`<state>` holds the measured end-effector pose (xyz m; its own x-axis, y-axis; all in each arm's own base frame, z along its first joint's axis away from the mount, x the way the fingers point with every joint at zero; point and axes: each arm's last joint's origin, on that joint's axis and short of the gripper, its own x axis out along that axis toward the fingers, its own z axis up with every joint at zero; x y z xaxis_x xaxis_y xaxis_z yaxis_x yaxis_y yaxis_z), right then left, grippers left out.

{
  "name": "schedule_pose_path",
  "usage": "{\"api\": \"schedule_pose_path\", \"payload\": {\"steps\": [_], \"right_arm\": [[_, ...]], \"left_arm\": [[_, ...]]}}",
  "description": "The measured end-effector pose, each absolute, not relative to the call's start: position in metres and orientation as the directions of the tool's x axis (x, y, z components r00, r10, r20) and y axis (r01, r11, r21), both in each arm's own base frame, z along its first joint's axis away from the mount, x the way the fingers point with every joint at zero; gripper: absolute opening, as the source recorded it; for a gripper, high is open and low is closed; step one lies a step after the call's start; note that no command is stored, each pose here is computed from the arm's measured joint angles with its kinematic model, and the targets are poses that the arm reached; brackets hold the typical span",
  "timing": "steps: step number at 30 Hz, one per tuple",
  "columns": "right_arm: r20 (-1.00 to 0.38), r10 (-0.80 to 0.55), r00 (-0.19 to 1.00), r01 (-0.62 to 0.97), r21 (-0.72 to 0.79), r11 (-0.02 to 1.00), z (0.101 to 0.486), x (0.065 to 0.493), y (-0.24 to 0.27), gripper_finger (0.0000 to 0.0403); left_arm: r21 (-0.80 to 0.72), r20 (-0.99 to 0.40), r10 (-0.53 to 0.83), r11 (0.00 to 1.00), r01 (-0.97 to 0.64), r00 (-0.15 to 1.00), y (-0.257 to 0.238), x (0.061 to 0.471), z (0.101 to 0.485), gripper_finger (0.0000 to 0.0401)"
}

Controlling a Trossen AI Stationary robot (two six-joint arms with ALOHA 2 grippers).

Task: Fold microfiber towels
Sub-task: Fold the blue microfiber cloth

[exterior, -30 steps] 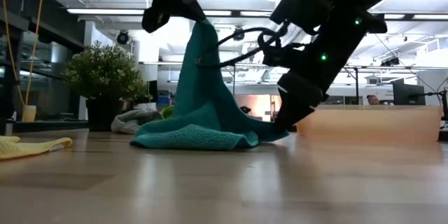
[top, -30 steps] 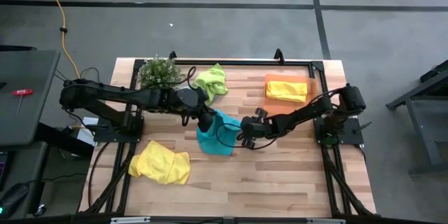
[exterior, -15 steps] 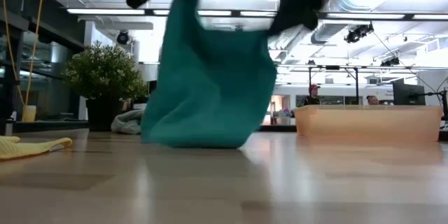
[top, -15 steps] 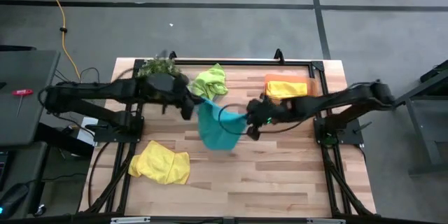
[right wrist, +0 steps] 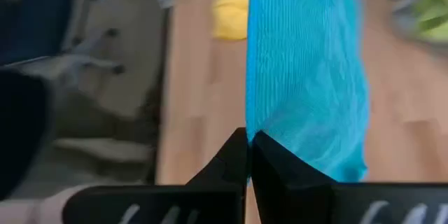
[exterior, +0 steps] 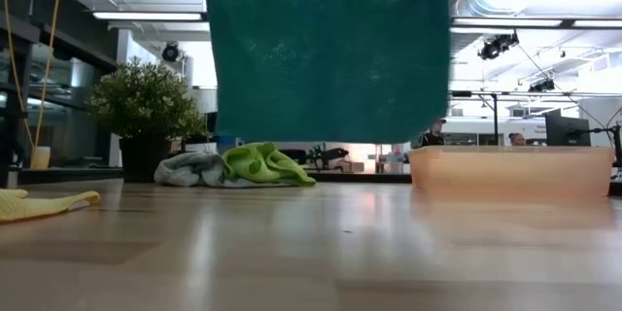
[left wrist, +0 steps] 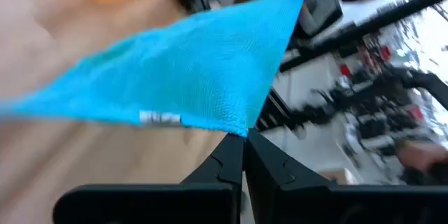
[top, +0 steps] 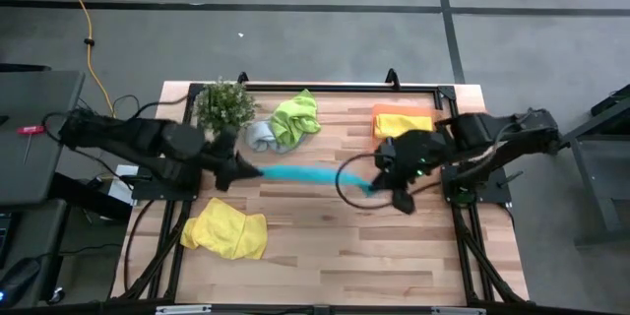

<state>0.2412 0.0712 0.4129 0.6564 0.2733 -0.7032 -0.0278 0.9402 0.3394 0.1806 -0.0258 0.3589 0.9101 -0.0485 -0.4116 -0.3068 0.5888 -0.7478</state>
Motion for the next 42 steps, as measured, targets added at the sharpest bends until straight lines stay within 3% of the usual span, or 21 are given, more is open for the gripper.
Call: {"api": "schedule_pose_path", "payload": {"steps": [7, 13, 17, 22, 29, 32, 42], "right_arm": [[-0.666, 0.465, 0.583, -0.061, 0.535, 0.843, 0.405, 0.234, 0.114, 0.0], [-0.581, 0.616, 0.532, -0.082, 0.689, 0.721, 0.384, 0.236, 0.151, 0.0], [-0.577, 0.668, 0.469, -0.081, 0.725, 0.684, 0.371, 0.243, 0.165, 0.0], [-0.682, 0.587, 0.436, -0.026, 0.642, 0.766, 0.354, 0.251, 0.158, 0.0], [-0.877, 0.254, 0.408, 0.186, 0.353, 0.917, 0.327, 0.256, 0.137, 0.0], [-0.908, 0.165, 0.384, 0.229, 0.267, 0.936, 0.315, 0.264, 0.132, 0.0], [-0.981, -0.054, 0.187, 0.308, 0.006, 0.951, 0.257, 0.299, 0.122, 0.0]], "left_arm": [[-0.806, -0.495, -0.216, 0.475, -0.352, 0.841, -0.091, 0.196, 0.338, 0.0], [-0.902, -0.42, -0.42, 0.293, -0.317, 0.805, -0.15, 0.218, 0.323, 0.0], [-0.916, -0.399, -0.476, 0.249, -0.316, 0.783, -0.162, 0.229, 0.316, 0.0], [-0.836, -0.532, -0.382, 0.378, -0.398, 0.756, -0.137, 0.234, 0.305, 0.0], [-0.592, -0.755, -0.145, 0.57, -0.57, 0.639, -0.1, 0.233, 0.282, 0.0], [-0.488, -0.802, -0.037, 0.616, -0.618, 0.596, -0.086, 0.235, 0.275, 0.0], [-0.24, -0.889, 0.099, 0.732, -0.638, 0.448, -0.061, 0.267, 0.233, 0.0]]}}
